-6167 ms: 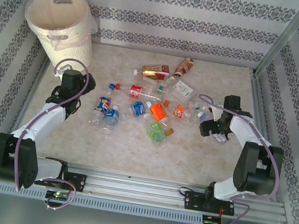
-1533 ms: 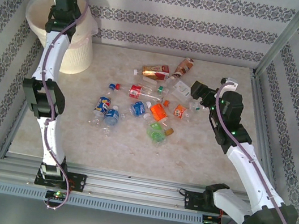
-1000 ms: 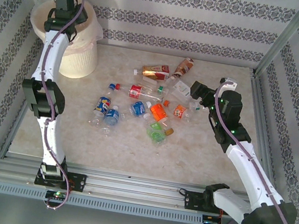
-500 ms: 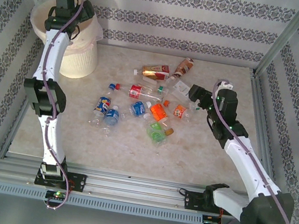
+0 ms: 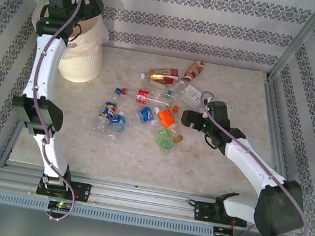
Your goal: Put the plastic bottles in the bin
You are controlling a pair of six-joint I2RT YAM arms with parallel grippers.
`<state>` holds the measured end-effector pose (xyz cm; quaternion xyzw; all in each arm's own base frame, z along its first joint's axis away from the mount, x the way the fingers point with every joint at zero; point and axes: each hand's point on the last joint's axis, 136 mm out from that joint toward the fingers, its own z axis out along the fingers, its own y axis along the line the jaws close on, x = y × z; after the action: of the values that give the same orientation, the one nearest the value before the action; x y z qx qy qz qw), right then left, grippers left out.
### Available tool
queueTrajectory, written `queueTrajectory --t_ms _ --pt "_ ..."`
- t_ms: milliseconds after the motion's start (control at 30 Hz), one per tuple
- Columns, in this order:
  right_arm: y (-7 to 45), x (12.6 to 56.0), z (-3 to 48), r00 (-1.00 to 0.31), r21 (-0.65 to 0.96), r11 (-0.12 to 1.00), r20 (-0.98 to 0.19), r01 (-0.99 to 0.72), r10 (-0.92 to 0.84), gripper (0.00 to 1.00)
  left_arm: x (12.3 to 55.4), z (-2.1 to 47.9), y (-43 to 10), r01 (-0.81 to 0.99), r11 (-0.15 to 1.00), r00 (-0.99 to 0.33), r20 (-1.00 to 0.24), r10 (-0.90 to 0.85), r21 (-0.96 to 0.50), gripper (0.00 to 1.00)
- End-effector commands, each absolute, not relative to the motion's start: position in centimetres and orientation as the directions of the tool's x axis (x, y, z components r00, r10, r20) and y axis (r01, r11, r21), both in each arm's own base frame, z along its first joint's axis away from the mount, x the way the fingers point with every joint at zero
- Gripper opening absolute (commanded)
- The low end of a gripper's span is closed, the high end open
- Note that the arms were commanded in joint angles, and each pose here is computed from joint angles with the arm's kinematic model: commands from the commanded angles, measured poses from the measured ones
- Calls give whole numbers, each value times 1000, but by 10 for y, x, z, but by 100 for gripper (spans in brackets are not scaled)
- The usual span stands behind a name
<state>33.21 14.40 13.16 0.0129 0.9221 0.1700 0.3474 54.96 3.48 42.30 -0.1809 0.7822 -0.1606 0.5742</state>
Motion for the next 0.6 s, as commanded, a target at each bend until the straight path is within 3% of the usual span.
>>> queueTrajectory --t_ms 0,333,567 --pt "154 322 108 -802 277 951 -594 -136 58 92 536 439 3 17 859 -264 -831 -489 -511 100" --pt "195 316 65 -847 200 945 -518 -259 -122 77 480 391 -107 172 742 -409 -732 -545 -648 100" --pt "197 322 52 -857 168 958 -501 -232 -120 71 447 327 -157 120 720 -554 -648 -523 -684 100"
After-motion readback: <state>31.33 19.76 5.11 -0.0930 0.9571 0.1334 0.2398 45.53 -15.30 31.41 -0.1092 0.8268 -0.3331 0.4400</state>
